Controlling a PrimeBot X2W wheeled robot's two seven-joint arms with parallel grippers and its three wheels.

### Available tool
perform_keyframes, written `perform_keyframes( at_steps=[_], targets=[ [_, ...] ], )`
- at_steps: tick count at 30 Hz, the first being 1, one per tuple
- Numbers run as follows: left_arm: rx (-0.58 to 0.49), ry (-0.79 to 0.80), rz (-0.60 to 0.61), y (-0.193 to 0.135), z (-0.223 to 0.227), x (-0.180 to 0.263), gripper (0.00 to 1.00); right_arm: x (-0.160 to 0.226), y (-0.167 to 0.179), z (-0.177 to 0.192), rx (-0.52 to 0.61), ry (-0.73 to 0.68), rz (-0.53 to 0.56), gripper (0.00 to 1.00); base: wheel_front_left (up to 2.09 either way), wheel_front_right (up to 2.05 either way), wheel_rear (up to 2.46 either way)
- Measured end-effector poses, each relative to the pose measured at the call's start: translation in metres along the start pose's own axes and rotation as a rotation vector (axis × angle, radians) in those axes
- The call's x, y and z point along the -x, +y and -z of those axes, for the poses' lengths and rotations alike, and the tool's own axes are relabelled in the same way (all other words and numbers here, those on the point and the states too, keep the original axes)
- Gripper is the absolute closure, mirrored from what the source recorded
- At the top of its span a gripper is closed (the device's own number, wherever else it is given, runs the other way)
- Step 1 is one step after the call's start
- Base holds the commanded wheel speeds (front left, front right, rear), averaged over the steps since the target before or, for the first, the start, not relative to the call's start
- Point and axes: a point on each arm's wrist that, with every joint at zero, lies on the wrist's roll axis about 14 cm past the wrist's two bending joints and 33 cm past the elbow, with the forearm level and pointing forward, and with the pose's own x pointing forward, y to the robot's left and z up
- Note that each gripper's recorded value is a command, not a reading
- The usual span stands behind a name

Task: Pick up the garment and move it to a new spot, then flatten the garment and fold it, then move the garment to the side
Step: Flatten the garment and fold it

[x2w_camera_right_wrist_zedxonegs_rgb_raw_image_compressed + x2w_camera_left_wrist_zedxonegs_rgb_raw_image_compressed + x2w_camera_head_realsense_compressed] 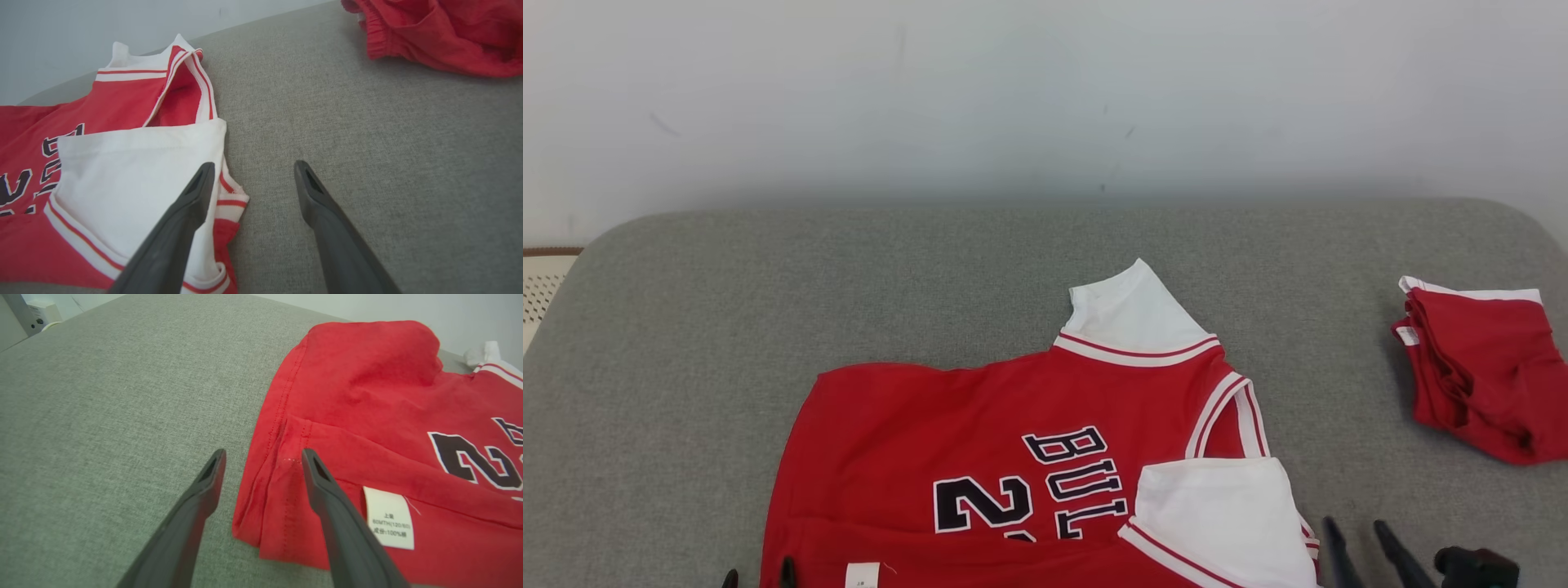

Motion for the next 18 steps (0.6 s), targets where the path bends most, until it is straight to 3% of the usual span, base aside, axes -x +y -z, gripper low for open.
perform_keyframes(
  at_steps=[6,18],
  targets=[
    [-0.008,-0.050,0.022,-0.006,-0.015,-0.006,0.00,-0.014,-0.005,-0.028,0.041,-0.080,0.009,0.00,0.00,0.00,0.00],
    [-0.085,-0.117,0.117,-0.031,-0.054,-0.083,0.00,-0.072,0.027,-0.068,0.106,-0.167,-0.112,0.00,0.00,0.00,0.00]
  ],
)
